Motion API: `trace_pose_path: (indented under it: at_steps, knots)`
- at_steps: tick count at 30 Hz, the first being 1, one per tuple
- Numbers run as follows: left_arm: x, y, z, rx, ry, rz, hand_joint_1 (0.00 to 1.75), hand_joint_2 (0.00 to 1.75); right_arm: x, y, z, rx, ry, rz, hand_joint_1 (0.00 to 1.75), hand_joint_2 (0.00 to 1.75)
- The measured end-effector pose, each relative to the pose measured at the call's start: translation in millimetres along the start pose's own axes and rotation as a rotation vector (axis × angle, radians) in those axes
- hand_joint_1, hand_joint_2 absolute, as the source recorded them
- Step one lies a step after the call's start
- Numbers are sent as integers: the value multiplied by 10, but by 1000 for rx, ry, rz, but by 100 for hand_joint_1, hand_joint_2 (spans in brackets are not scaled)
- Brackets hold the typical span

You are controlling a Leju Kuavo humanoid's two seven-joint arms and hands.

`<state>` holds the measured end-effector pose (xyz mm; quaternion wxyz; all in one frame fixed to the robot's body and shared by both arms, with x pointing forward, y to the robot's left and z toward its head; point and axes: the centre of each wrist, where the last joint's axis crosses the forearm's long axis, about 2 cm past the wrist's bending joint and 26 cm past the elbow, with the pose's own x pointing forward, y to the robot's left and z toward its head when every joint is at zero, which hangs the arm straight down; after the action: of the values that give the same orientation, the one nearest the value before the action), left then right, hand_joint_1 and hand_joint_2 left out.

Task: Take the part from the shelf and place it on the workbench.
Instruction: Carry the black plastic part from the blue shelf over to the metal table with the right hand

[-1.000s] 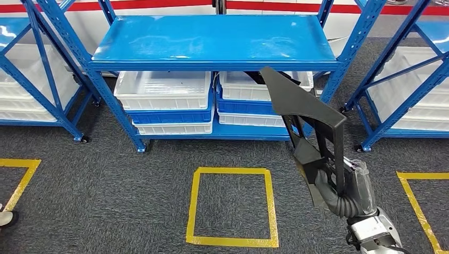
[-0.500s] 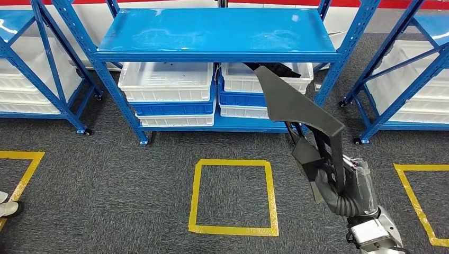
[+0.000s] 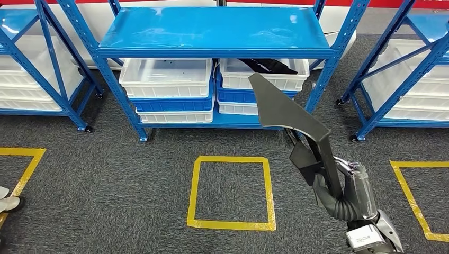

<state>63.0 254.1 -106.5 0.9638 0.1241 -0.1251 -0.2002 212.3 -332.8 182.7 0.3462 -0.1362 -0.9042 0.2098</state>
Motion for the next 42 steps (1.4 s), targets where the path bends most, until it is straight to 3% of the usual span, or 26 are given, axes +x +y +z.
trace_pose_path:
  at_steps: [42]
  knots:
    - [-26, 39, -13, -13, 41, 44, 0, 175, 78, 0, 132, 42, 32, 9, 175, 175]
